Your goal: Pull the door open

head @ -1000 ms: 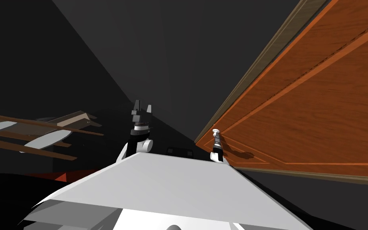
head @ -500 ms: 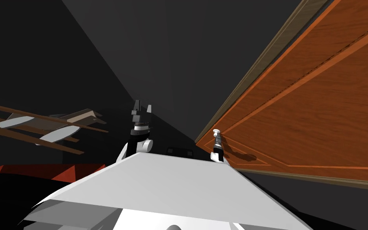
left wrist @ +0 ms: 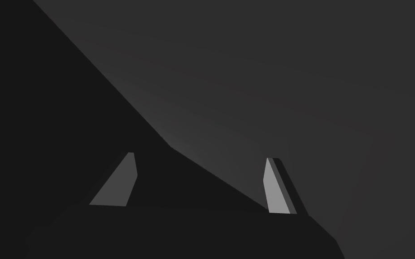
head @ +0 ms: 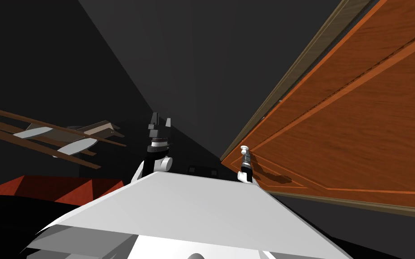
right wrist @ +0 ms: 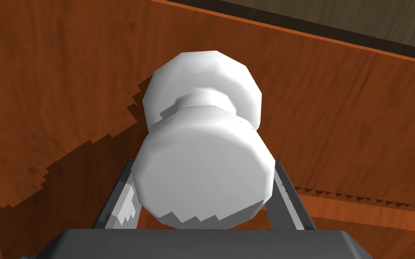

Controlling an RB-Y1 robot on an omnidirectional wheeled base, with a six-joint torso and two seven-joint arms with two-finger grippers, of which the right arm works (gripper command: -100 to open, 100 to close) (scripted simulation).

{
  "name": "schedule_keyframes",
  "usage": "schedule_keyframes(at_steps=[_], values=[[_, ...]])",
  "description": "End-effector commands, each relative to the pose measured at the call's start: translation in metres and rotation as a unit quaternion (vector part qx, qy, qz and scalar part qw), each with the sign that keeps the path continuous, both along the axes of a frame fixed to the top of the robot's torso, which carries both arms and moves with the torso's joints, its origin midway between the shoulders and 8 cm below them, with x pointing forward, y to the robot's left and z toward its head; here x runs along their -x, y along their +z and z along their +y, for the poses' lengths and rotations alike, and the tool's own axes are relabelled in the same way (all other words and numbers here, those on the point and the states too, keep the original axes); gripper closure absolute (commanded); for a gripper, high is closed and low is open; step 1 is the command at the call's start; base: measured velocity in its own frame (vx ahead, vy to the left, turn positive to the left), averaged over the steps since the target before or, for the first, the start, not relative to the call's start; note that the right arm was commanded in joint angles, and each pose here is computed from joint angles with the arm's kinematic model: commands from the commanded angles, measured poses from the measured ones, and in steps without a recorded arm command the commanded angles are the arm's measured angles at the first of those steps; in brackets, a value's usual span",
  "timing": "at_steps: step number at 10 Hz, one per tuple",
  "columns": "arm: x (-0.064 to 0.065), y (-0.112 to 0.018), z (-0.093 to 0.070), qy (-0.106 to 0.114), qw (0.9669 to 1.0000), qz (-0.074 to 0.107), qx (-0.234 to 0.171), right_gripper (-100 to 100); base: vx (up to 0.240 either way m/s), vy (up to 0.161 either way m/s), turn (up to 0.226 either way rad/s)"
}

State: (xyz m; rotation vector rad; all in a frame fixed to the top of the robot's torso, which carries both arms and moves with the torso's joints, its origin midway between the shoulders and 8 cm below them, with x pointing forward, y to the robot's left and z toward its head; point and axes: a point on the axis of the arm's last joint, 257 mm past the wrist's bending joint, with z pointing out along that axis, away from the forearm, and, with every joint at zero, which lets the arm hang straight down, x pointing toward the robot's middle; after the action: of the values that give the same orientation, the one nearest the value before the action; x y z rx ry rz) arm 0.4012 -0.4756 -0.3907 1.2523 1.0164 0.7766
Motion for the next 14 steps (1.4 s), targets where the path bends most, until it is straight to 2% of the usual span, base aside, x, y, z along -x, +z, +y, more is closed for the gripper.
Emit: schedule_keyframes(at_steps=[1, 5, 6, 7, 8, 10, 11, 12, 13, 14], values=[[0.000, 0.000, 0.000, -0.002, 0.9999, -0.006, -0.014, 100, -0.029, -0.004, 0.039], [0.003, 0.000, -0.007, -0.012, 0.9968, -0.031, -0.073, 100, -0.046, -0.013, 0.076], [0.003, 0.000, -0.007, -0.012, 0.9965, -0.033, -0.076, 100, -0.037, -0.006, 0.037], [0.004, 0.000, -0.009, -0.015, 0.9945, -0.041, -0.095, 100, -0.045, -0.003, 0.062], [0.004, 0.000, -0.009, -0.015, 0.9943, -0.042, -0.097, 100, -0.034, -0.006, 0.045], [0.006, 0.000, -0.014, -0.022, 0.9897, -0.057, -0.130, 100, -0.054, -0.015, 0.095], [0.006, 0.000, -0.014, -0.022, 0.9884, -0.061, -0.138, 100, -0.046, -0.011, 0.045], [0.007, 0.000, -0.016, -0.026, 0.9853, -0.069, -0.154, 100, -0.041, -0.004, 0.057], [0.007, 0.000, -0.016, -0.026, 0.9846, -0.070, -0.158, 100, -0.033, 0.000, 0.036], [0.008, 0.000, -0.018, -0.029, 0.9806, -0.080, -0.177, 100, -0.037, -0.003, 0.094]])
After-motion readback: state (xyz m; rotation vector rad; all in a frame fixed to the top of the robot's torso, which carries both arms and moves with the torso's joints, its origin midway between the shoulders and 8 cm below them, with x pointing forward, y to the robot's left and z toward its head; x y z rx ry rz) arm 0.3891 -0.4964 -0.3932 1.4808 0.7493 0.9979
